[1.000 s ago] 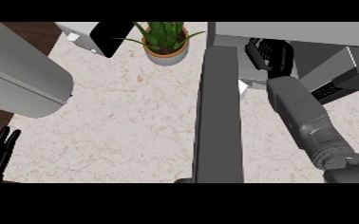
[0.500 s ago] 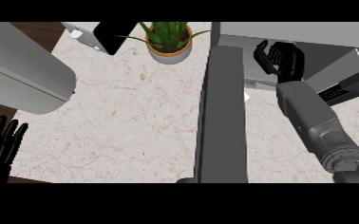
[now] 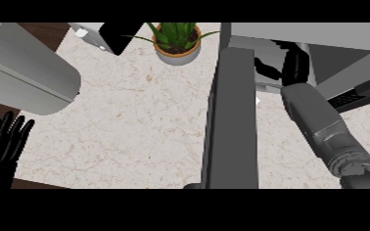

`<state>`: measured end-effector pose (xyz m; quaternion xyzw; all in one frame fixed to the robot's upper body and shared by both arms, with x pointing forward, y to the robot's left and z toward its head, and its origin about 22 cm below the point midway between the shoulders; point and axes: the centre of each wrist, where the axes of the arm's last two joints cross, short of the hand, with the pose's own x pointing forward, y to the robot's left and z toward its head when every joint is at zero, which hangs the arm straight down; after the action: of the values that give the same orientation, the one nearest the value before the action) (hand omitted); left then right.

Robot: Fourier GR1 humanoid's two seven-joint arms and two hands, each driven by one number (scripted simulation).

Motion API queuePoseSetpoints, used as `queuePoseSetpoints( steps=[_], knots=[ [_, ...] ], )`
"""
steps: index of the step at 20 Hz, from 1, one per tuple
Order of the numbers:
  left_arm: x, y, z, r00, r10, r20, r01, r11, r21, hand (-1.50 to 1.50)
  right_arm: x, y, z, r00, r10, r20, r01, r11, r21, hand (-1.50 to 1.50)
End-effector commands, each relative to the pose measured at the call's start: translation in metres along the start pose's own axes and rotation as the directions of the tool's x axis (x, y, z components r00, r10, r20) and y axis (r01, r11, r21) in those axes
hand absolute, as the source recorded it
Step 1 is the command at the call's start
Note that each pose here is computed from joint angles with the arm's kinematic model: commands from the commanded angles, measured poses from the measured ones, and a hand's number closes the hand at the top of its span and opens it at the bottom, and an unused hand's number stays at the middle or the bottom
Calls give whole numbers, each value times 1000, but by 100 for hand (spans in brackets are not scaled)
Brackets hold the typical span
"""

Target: Pick up the milk, place it into the microwave and close the microwave

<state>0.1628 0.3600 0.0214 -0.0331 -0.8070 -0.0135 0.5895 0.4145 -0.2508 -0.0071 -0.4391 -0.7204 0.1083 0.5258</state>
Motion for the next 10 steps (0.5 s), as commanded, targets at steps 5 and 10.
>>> queuePoseSetpoints(
  steps=[5, 10],
  knots=[
    [-7, 2, -8, 1000, -3, -1, 3, 1000, -10, -150, 12, 5, -4, 998, 18, 65, -17, 1000, -13, -150],
    [-12, 1, -1, 1000, 10, -15, -11, 999, -32, -150, 23, 11, -5, 997, 18, 75, -19, 1000, 14, -150]
  ],
)
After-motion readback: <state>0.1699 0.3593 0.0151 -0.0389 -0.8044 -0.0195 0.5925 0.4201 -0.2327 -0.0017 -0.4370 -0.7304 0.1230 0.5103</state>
